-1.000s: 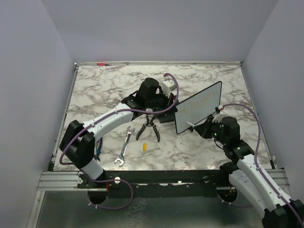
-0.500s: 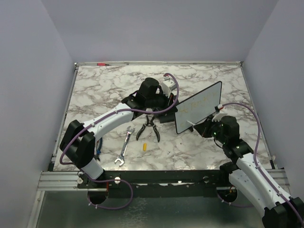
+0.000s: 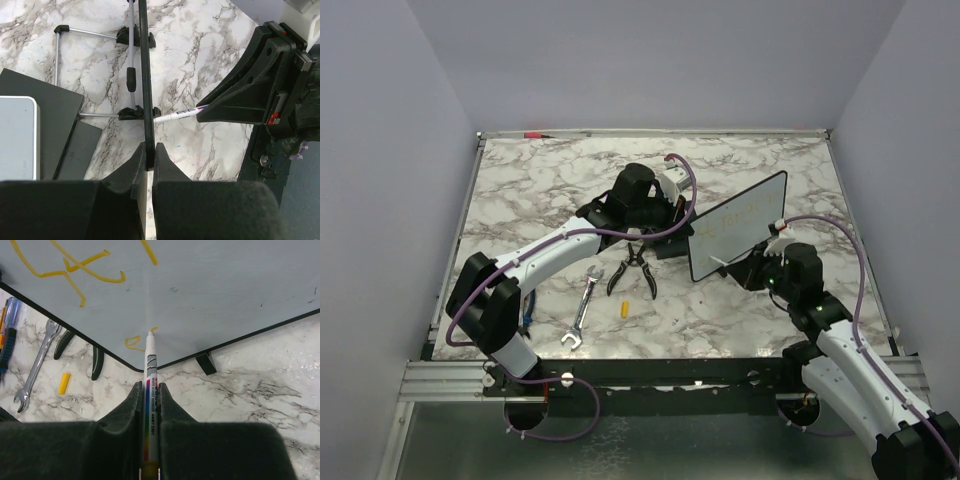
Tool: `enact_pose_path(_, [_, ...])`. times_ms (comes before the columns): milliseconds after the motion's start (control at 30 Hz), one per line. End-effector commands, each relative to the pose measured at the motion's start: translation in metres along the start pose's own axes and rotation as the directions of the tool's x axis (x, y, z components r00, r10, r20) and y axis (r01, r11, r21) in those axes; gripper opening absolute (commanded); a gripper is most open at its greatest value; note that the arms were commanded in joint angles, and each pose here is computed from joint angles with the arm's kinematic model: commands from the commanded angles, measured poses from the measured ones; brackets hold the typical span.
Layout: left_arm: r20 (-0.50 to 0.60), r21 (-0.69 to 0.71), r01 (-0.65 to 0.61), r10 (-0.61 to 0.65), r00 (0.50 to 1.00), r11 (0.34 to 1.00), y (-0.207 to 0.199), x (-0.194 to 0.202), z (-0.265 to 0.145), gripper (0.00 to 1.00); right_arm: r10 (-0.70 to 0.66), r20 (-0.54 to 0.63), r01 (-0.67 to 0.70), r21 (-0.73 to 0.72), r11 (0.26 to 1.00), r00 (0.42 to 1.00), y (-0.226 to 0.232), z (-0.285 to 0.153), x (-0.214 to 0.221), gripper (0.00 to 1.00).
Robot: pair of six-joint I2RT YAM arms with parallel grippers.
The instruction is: Write a sentence on the whiteboard
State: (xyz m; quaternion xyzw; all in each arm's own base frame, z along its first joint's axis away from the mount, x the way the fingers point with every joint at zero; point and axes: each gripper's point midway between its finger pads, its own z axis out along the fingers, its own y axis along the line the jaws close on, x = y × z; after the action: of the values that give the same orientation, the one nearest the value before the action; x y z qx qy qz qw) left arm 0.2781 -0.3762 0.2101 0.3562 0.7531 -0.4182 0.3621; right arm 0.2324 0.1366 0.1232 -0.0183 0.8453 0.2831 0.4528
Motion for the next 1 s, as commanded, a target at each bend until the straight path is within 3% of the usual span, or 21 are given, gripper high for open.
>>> enact_pose_path(0, [-0.046, 0.066, 0.016, -0.013, 0.999, 0.998, -0.013, 0.009, 0.004, 0.0, -0.012, 0.003, 0.012, -0.029, 1.0, 1.0, 0.007, 0.001, -0.006, 0.01])
enact_pose_path(567, [-0.047, 0.066, 0.016, -0.013, 0.999, 0.998, -0.013, 0.009, 0.004, 0.0, 0.02, 0.019, -0.021, 0.092, 0.996, 1.0, -0.013, 0.003, -0.008, 0.01])
enact_pose_path(967, [-0.046, 0.066, 0.017, -0.014, 0.999, 0.998, -0.013, 0.009, 0.003, 0.0, 0.004, 0.085, -0.01, 0.064, 0.998, 0.996, -0.007, -0.006, -0.018, 0.01])
